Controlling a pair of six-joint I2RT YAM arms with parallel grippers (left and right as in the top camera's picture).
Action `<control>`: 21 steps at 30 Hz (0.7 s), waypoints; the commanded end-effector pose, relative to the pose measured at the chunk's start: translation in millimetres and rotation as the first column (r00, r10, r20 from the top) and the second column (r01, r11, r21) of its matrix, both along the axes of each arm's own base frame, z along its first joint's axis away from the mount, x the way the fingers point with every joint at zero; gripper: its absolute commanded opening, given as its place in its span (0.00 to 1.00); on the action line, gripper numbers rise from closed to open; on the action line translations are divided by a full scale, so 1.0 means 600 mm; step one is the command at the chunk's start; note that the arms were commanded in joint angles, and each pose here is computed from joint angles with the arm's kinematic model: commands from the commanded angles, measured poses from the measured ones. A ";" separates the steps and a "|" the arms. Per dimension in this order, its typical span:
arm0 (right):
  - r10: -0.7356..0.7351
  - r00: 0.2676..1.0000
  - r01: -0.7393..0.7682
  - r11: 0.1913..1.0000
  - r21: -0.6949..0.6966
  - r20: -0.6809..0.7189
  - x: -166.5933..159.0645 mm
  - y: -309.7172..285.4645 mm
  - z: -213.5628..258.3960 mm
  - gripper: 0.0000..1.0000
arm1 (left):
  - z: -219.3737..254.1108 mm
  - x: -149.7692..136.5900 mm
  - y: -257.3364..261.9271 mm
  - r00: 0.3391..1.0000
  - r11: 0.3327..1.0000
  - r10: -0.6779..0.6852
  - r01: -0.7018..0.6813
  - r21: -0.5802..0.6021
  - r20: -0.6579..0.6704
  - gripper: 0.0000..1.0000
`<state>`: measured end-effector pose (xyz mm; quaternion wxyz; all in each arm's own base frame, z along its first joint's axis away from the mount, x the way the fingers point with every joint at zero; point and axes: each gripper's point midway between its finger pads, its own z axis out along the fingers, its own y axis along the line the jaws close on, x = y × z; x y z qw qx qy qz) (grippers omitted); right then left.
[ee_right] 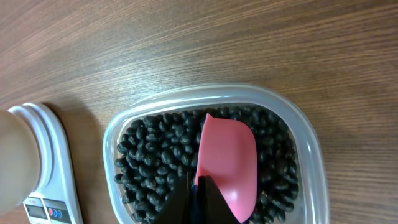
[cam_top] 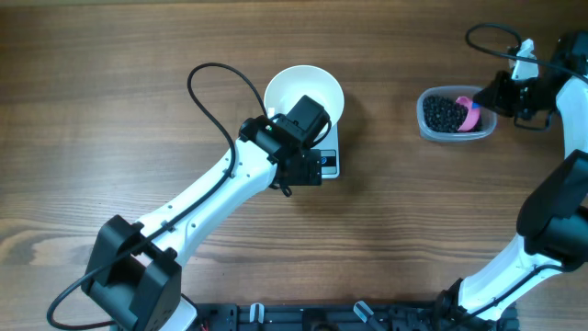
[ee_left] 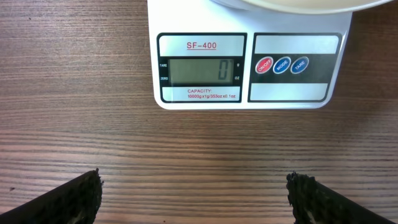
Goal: Scoop item into bowl and weigh 150g on scale
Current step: 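Dig the pink scoop into the black beans with the right gripper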
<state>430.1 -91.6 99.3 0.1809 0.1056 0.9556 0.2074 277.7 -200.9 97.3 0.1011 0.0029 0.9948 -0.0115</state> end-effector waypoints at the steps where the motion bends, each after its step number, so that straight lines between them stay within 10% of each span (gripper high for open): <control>1: 0.016 1.000 -0.018 0.998 0.053 0.026 0.013 0.021 -0.019 0.04 | -0.007 0.001 0.006 1.000 1.000 0.019 -0.019 0.021 0.001 1.00; 21: -0.070 0.982 0.085 0.993 0.079 -0.175 -0.043 0.029 -0.043 0.04 | -0.007 0.001 0.006 1.000 1.000 0.019 -0.019 0.022 0.002 1.00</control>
